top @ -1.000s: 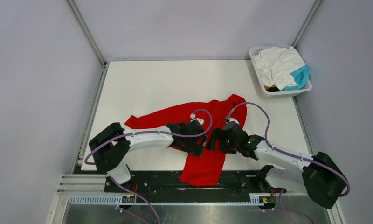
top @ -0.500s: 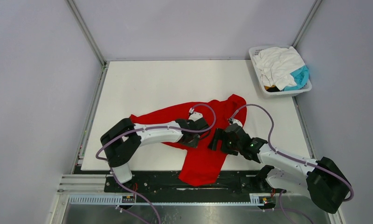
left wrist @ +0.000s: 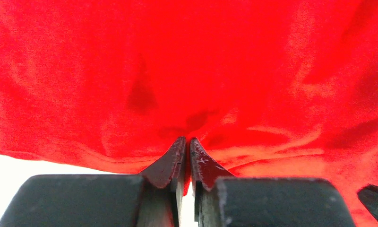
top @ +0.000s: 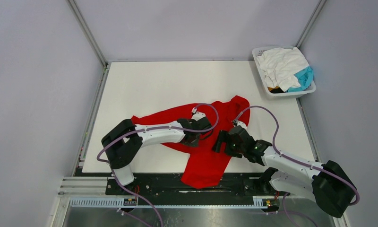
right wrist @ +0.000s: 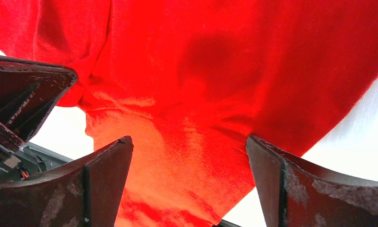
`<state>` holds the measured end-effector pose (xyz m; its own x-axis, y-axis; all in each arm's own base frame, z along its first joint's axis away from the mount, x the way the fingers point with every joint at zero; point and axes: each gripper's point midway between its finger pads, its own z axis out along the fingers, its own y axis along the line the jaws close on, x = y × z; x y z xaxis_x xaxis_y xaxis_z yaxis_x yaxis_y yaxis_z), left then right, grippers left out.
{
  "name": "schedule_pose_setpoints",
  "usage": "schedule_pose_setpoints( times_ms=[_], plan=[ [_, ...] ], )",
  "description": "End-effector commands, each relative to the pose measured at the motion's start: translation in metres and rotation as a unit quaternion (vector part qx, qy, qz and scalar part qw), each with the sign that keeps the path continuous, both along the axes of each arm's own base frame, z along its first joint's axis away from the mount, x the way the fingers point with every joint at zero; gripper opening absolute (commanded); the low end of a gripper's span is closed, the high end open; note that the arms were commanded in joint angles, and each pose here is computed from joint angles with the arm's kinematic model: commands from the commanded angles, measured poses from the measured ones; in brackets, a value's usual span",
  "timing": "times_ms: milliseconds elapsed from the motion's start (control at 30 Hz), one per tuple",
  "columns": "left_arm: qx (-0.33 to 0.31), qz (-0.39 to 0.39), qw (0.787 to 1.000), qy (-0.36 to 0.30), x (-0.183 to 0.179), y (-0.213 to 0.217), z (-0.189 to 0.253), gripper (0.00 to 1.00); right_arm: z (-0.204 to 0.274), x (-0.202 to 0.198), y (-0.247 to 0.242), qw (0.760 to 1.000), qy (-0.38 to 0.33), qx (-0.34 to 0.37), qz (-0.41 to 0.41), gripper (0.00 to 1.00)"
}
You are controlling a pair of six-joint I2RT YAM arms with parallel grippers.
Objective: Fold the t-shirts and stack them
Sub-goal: Flatten out the tshirt
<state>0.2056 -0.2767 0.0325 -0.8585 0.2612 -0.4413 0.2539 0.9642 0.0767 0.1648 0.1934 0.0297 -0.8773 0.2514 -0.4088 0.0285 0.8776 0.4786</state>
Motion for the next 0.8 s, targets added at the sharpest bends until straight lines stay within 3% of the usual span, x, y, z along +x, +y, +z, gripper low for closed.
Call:
schedule_pose_setpoints(
  times_ms=[0,67,100,333,533,700,767],
  plan=[
    [-0.049,-0.035,0.998,0.024,-0.008,-0.021,-0.002,0.09,-0.028,-0.022,-0.032,0.996,0.043,-0.074,-0.011,0.99],
    [-0.044,-0.035,0.998,0.026,-0.008,-0.019,-0.004,0.08,-0.027,-0.022,-0.032,0.996,0.042,-0.073,-0.010,1.00],
    [-0.043,-0.033,0.998,0.025,-0.008,-0.018,-0.004,0.00,-0.027,-0.022,-0.032,0.996,0.041,-0.074,-0.009,1.00],
    [0.004,0.033,0.997,-0.064,0.034,0.015,0.027,0.00,-0.029,-0.022,-0.034,0.996,0.042,-0.081,-0.009,1.00],
    [0.019,0.151,0.974,-0.168,0.130,0.071,0.090,0.00,-0.032,-0.022,-0.037,0.995,0.046,-0.091,-0.011,1.00],
    [0.047,0.203,0.945,-0.253,0.240,0.130,0.131,0.00,-0.035,-0.023,-0.040,0.993,0.053,-0.103,-0.012,0.99],
    [0.069,0.200,0.943,-0.256,0.279,0.150,0.130,0.00,-0.035,-0.023,-0.041,0.993,0.052,-0.103,-0.012,1.00]
  ],
)
